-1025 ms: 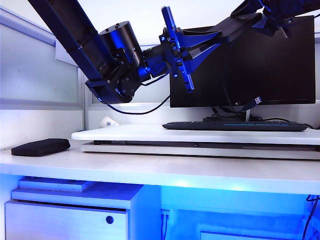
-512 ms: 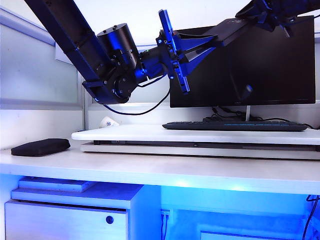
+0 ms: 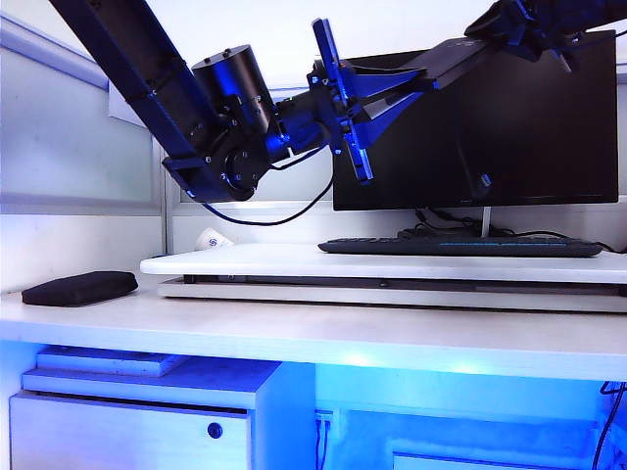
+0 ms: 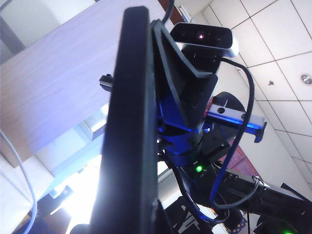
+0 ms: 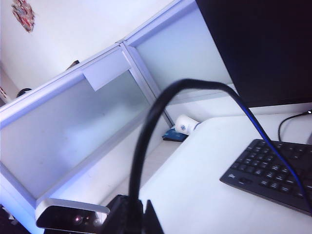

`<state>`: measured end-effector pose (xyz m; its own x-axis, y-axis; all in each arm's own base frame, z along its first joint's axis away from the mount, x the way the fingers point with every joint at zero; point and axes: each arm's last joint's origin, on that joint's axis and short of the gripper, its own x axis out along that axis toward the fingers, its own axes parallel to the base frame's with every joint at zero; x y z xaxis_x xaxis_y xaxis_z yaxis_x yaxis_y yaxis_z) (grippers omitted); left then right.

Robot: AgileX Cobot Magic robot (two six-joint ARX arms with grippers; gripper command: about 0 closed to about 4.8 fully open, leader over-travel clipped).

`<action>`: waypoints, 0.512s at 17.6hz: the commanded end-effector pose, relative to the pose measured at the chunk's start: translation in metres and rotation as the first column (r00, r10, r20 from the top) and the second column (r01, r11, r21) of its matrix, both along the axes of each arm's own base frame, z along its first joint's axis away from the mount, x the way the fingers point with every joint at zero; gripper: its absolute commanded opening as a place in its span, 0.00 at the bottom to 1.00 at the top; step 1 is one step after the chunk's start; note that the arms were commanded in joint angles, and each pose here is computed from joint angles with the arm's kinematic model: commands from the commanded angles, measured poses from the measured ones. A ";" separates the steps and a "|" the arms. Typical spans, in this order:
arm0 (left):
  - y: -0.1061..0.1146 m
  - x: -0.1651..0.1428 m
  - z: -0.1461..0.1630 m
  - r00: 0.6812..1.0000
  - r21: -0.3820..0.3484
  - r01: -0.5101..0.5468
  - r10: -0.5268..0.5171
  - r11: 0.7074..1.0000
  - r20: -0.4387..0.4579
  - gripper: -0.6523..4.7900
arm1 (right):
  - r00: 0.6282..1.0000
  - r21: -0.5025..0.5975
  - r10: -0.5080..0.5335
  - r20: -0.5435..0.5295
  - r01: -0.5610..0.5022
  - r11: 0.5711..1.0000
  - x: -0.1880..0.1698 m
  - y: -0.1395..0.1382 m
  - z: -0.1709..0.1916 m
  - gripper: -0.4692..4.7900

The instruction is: Unplug the data cable of the portable hard drive.

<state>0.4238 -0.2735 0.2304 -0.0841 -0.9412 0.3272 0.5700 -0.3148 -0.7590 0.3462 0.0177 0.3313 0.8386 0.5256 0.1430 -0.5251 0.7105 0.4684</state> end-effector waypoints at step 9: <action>0.003 -0.005 0.007 0.995 0.029 0.072 -0.074 0.997 0.066 0.11 | 0.912 0.004 -0.315 0.262 0.326 0.945 -0.007 -0.089 0.071 0.07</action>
<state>0.4184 -0.2836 0.2441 -0.0750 -0.9313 0.3565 0.5563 -0.3358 -0.7601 0.3486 -0.0355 0.3647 0.7942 0.5931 0.1319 -0.5859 0.6900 0.4250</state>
